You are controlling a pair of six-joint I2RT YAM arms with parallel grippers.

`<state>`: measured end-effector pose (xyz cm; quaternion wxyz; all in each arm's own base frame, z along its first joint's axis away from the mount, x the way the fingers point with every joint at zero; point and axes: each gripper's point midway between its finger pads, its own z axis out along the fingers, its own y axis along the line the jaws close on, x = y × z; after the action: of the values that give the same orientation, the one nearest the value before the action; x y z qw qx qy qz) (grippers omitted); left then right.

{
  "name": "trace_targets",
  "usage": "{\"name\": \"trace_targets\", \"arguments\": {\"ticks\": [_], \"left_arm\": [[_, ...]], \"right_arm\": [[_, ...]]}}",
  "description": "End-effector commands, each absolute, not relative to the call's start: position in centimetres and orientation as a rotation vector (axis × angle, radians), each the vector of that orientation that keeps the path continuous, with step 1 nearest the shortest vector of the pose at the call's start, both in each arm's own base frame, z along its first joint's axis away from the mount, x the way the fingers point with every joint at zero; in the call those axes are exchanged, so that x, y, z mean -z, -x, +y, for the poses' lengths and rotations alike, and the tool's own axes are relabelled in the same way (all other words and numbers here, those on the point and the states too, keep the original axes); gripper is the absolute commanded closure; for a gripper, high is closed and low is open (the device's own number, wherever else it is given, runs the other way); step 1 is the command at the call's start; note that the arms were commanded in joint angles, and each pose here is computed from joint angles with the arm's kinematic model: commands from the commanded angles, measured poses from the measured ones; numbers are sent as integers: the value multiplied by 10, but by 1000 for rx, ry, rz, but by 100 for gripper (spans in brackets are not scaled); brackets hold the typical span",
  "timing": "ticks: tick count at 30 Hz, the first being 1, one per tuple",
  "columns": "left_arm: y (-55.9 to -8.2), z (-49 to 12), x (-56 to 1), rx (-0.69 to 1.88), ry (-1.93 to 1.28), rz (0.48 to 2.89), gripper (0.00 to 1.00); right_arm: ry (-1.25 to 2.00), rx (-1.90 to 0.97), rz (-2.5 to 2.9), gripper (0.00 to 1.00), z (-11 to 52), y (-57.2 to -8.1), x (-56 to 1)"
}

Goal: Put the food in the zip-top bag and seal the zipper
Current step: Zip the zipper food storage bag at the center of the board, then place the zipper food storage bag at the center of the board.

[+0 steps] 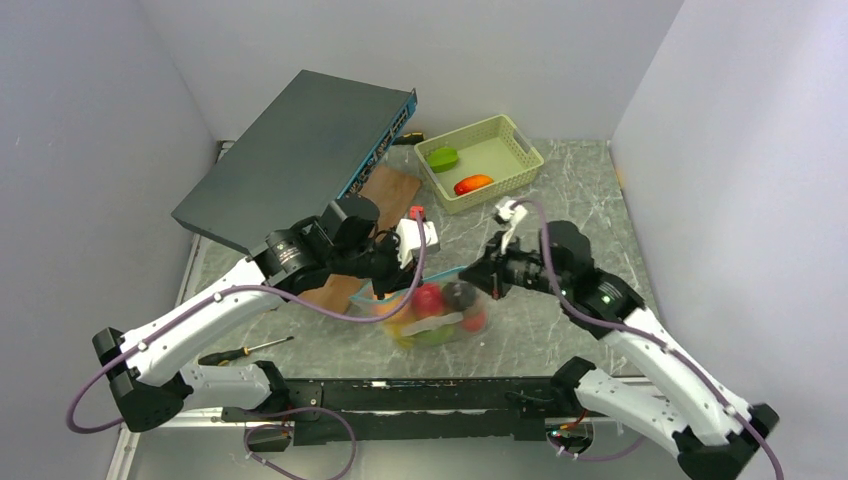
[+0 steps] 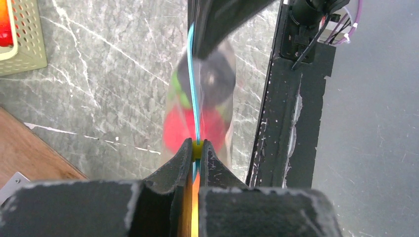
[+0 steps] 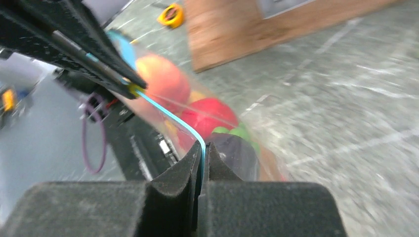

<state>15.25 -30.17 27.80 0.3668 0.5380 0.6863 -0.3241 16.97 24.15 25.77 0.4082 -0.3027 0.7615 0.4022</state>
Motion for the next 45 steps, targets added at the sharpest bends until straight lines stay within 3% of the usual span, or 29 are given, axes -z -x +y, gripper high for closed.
{"name": "trace_targets", "arguments": {"ticks": [1, 8, 20, 23, 27, 29, 30, 31, 39, 45], "left_arm": [[-144, -283, -286, 807, -1358, 1770, 100], [-144, -271, -272, 764, -1346, 1812, 100], [-142, -263, -261, 744, -1334, 1864, 98], [-141, -266, -266, 768, -1319, 1855, 81], [-142, -273, -284, 819, -1248, 1816, 52], [-146, -274, -292, 817, -1207, 1802, 32], [-148, -274, -297, 810, -1188, 1793, 17], [-151, -272, -300, 798, -1169, 1788, 13], [-158, -259, -332, 759, -1037, 1734, 5], [-145, -254, -358, 853, -956, 1684, 6]], "right_arm": [[253, -545, 1890, 100, 154, -217, -276], [0, -399, 1817, 100, 105, -218, -279], [59, -435, 1816, 100, 113, -215, -277], [133, -486, 1828, 100, 129, -215, -274], [174, -538, 1882, 100, 147, -219, -263], [160, -531, 1899, 100, 150, -224, -258], [145, -517, 1908, 100, 150, -228, -256], [130, -496, 1921, 100, 149, -232, -252], [-172, -121, 2105, 100, 100, -270, -207], [-440, -125, 2179, 100, 59, -280, -160]]}}
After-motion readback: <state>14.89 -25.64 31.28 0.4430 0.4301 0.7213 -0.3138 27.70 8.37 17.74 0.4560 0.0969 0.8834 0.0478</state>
